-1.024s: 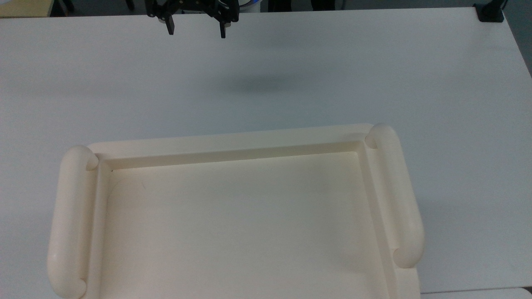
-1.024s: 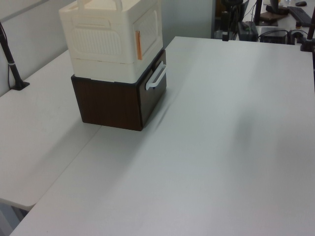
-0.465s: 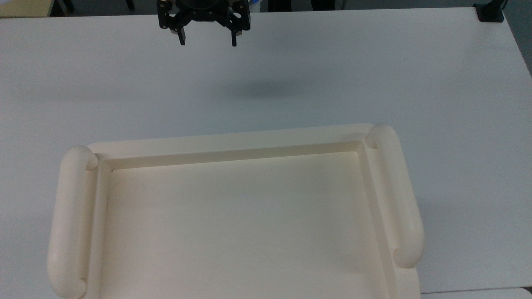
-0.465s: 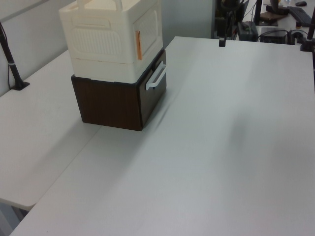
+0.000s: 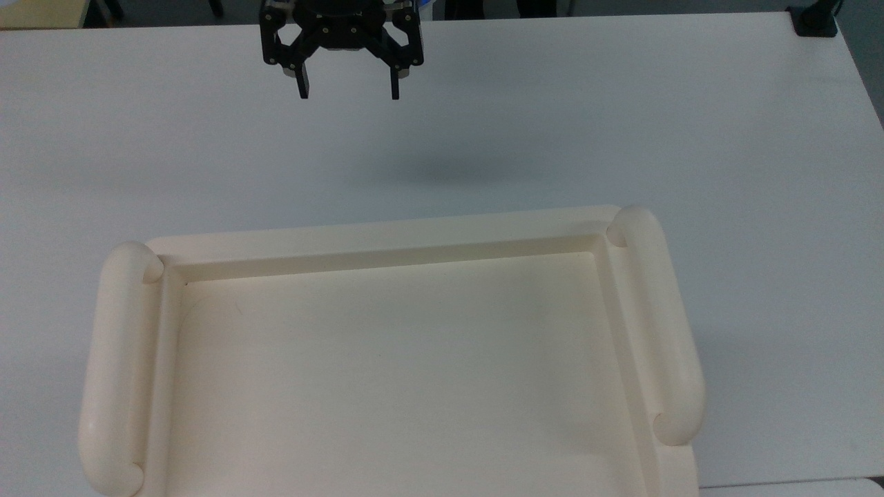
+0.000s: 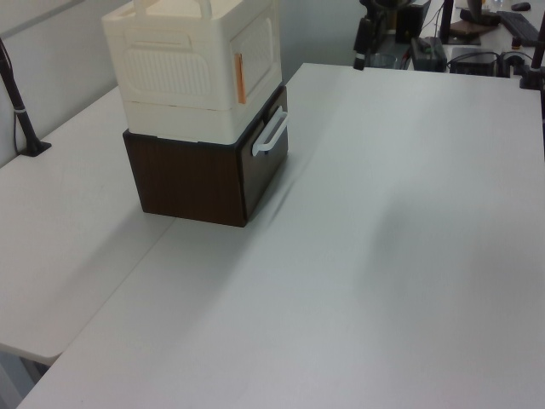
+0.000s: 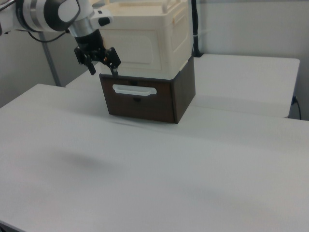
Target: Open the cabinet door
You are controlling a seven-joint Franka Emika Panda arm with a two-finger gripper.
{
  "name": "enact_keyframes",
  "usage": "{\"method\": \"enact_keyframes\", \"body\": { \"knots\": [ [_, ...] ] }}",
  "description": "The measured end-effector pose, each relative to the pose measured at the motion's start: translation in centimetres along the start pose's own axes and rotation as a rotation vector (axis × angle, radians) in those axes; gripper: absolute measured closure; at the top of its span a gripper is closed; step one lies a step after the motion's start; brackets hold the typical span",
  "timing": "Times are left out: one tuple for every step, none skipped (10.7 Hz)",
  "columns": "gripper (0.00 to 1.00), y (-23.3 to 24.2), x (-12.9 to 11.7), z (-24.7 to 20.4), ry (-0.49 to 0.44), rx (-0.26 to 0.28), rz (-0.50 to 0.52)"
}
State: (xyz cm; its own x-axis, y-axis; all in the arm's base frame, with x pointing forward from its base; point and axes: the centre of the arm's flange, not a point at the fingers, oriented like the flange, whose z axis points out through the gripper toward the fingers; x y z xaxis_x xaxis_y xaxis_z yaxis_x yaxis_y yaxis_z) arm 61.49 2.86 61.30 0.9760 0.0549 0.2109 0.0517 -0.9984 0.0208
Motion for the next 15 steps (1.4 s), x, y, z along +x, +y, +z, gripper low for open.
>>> {"method": "enact_keyframes", "body": {
  "knots": [
    [0.00,-1.5,0.6,-0.5,0.040,0.006,-0.024],
    [0.00,-3.3,1.2,-0.7,0.072,0.015,-0.051],
    [0.00,-5.3,2.1,-0.4,0.111,0.026,-0.079],
    [0.00,-6.6,3.0,-0.1,0.155,0.036,-0.092],
    [0.00,-7.6,4.0,0.2,0.217,0.047,-0.086],
    [0.00,-8.6,4.9,0.5,0.280,0.062,-0.069],
    [0.00,-9.5,5.6,0.6,0.341,0.075,-0.056],
    [0.00,-10.4,6.2,0.8,0.396,0.076,-0.052],
    [0.00,-11.3,6.7,1.1,0.449,0.069,-0.060],
    [0.00,-12.1,7.2,1.5,0.499,0.068,-0.062],
    [0.00,-12.7,7.7,1.9,0.537,0.067,-0.058],
    [0.00,-13.0,8.2,2.4,0.563,0.056,-0.063],
    [0.00,-13.2,8.7,2.7,0.588,0.046,-0.073],
    [0.00,-13.3,9.1,3.0,0.612,0.037,-0.084],
    [0.04,-13.5,9.4,3.4,0.627,0.022,-0.101]
  ]
}}
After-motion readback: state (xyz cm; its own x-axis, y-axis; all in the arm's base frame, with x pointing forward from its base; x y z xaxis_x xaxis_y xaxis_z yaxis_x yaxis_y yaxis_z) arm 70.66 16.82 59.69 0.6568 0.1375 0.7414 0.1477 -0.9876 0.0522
